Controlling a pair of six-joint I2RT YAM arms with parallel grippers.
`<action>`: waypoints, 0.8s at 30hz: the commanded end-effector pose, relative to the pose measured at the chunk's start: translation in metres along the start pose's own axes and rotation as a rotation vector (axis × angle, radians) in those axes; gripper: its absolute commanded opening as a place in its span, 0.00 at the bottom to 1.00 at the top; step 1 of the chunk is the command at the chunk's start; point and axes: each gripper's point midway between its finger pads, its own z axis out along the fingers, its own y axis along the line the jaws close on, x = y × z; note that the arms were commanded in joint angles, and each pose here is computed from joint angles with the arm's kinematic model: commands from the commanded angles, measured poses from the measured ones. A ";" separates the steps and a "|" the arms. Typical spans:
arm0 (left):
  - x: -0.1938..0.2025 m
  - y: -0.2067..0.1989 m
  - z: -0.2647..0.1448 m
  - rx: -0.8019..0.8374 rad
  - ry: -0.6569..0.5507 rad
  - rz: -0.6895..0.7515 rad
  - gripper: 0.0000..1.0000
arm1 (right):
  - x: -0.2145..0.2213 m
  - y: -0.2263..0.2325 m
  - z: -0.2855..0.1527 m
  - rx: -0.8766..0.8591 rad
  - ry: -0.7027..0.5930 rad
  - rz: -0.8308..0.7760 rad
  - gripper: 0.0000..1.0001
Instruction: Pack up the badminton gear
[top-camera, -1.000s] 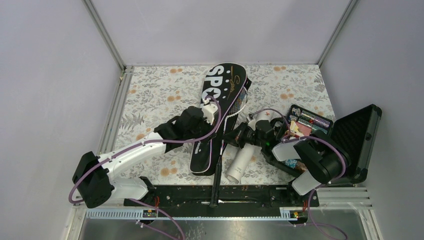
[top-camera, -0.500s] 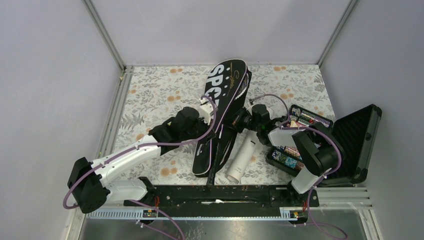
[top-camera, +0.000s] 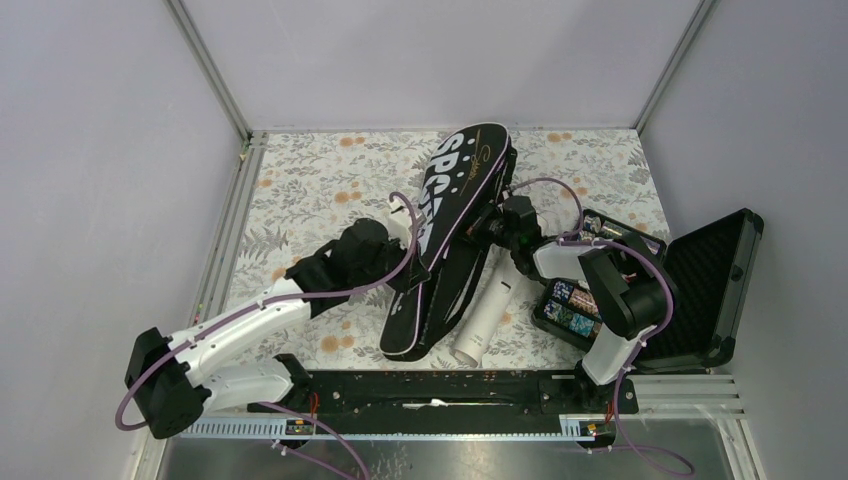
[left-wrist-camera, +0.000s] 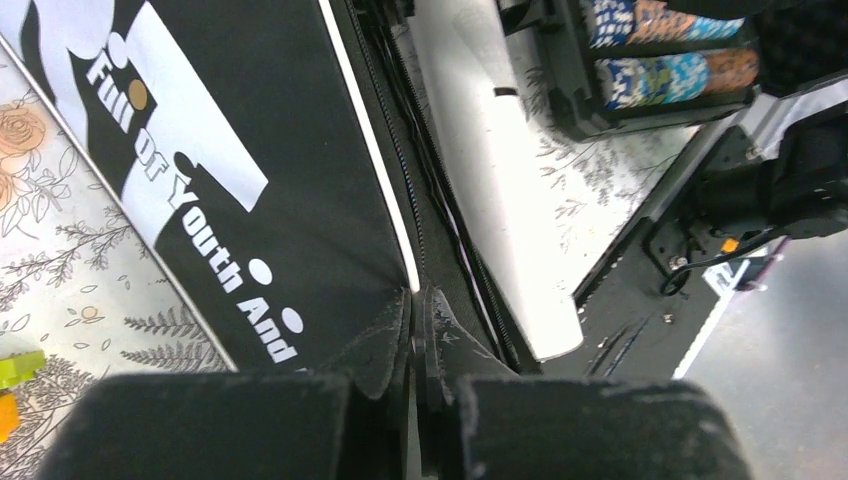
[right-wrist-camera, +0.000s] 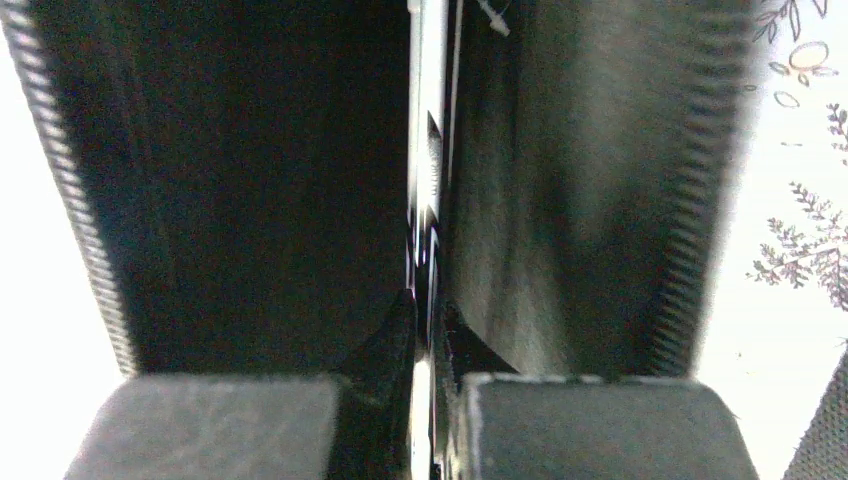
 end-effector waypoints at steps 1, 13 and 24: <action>-0.036 -0.037 -0.020 0.160 -0.142 -0.031 0.00 | -0.047 0.041 0.007 -0.087 -0.192 -0.103 0.00; -0.037 -0.026 -0.009 0.112 -0.191 -0.144 0.00 | -0.049 0.045 0.016 -0.094 -0.212 -0.113 0.07; -0.018 0.016 0.018 -0.092 -0.112 -0.158 0.00 | -0.022 0.012 -0.011 0.103 -0.125 -0.145 0.52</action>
